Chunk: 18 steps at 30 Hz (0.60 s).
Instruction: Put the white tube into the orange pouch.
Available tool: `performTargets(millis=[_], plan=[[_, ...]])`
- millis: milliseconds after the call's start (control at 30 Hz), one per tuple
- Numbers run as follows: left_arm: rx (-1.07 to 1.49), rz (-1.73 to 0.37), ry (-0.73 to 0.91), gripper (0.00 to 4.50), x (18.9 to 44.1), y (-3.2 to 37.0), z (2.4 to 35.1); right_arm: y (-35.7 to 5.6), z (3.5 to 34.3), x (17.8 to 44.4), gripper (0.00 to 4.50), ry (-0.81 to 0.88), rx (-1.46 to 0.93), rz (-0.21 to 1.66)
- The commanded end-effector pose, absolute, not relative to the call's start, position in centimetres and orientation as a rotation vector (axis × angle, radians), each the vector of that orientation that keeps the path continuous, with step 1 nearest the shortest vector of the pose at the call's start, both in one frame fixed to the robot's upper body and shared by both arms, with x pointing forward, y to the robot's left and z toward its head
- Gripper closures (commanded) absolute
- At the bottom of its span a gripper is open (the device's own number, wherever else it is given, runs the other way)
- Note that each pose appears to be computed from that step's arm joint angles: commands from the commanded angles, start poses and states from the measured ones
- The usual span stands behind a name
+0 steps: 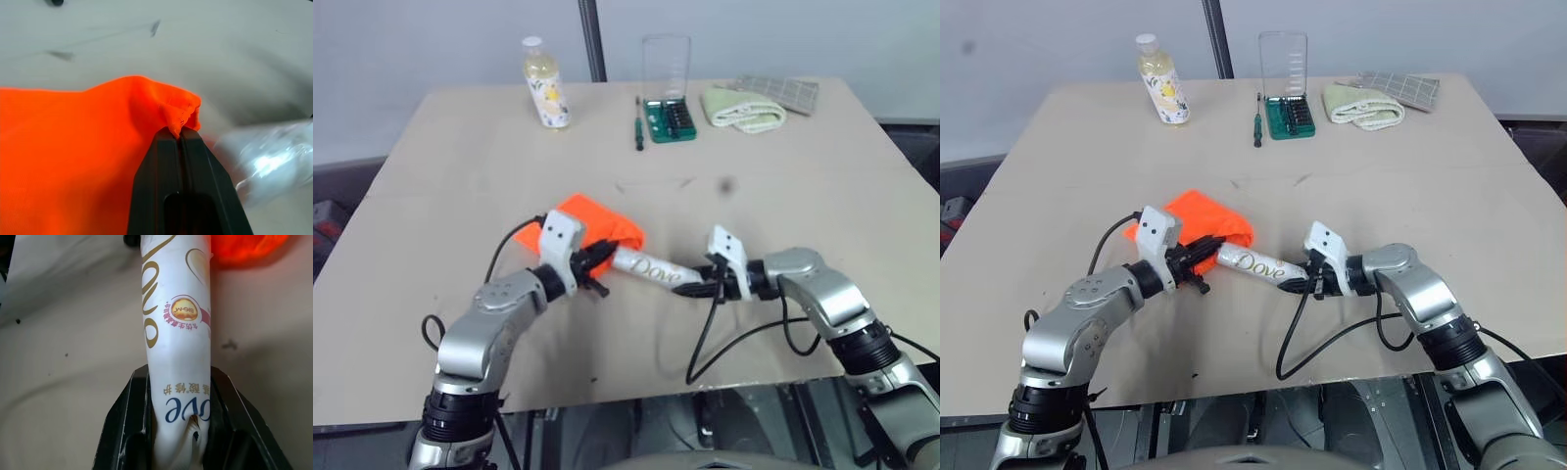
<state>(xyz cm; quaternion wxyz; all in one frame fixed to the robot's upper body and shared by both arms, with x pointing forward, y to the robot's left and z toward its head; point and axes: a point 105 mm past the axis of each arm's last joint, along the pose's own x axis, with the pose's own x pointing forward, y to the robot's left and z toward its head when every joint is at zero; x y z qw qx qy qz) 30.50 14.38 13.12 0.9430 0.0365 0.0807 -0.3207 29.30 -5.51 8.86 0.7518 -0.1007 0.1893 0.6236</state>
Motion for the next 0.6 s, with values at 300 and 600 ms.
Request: performTargets(millis=[300,600], plan=[[0.103,-0.719,0.076,4.5,29.7,13.7,15.4,-4.7,10.9,31.2,3.42,0.318,-0.21,1.319],[0.12,-0.785,0.087,4.5,28.8,12.7,14.8,-3.5,10.5,32.3,3.42,0.328,-0.2,1.26]])
